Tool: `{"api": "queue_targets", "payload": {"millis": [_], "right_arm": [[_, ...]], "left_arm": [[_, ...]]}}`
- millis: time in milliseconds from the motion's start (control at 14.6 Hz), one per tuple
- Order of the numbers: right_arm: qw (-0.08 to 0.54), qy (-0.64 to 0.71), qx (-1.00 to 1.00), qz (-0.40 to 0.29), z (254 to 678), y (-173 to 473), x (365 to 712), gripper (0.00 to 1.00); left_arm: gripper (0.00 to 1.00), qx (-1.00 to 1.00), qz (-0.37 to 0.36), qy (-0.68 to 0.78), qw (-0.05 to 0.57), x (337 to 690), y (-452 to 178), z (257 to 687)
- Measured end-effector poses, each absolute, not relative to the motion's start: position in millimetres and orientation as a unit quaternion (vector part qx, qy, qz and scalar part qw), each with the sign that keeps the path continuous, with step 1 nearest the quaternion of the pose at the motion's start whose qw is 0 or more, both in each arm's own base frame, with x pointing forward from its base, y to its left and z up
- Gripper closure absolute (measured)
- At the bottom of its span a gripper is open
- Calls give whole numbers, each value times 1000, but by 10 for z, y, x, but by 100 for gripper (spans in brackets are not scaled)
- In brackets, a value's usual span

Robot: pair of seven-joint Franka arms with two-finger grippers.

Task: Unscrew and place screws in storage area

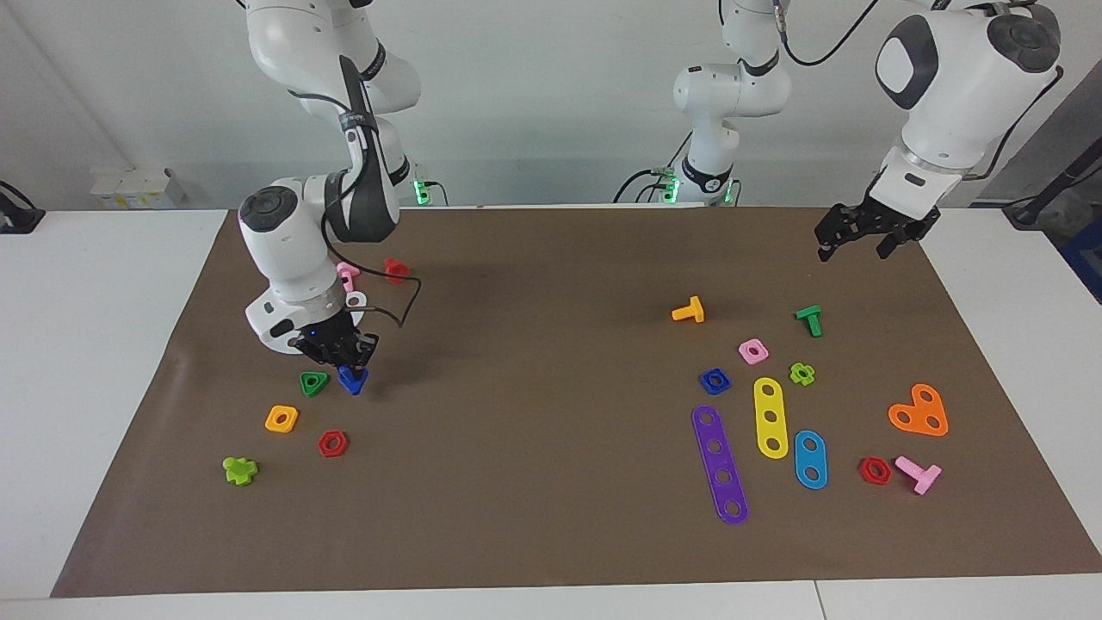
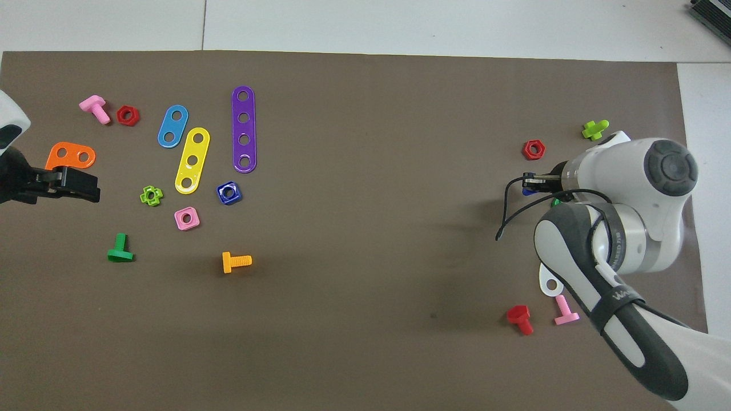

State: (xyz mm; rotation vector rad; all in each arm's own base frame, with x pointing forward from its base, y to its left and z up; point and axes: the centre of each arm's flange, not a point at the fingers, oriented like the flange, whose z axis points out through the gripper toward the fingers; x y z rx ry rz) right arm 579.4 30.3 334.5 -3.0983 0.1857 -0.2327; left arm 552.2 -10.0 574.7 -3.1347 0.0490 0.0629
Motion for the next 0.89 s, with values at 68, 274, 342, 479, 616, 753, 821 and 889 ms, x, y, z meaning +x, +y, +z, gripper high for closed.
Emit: {"api": "queue_targets", "payload": {"millis": [68, 274, 342, 479, 616, 753, 821, 889], "right_arm": [[14, 60, -995, -81, 3197, 291, 5718, 81], [12, 60, -994, -86, 3005, 288, 5643, 81], [13, 61, -994, -91, 3010, 286, 5653, 76], [14, 61, -993, -100, 3066, 289, 5695, 57], [16, 60, -991, -116, 3252, 301, 5803, 34], [20, 61, -992, -109, 3641, 308, 5913, 12], [21, 64, -993, -100, 3899, 292, 5947, 2], [23, 68, -993, -92, 4206, 250, 5961, 0]], "left_arm": [[0, -1000, 20, 16, 3, 5522, -100, 5747], [0, -1000, 20, 16, 3, 5522, -100, 5747], [0, -1000, 20, 16, 3, 5522, -99, 5747], [0, -1000, 20, 16, 3, 5522, -99, 5747], [0, -1000, 20, 16, 3, 5522, -99, 5747], [0, -1000, 20, 16, 3, 5522, -99, 5747], [0, -1000, 20, 16, 3, 5522, -99, 5747], [0, -1000, 20, 16, 3, 5522, -99, 5747]]}}
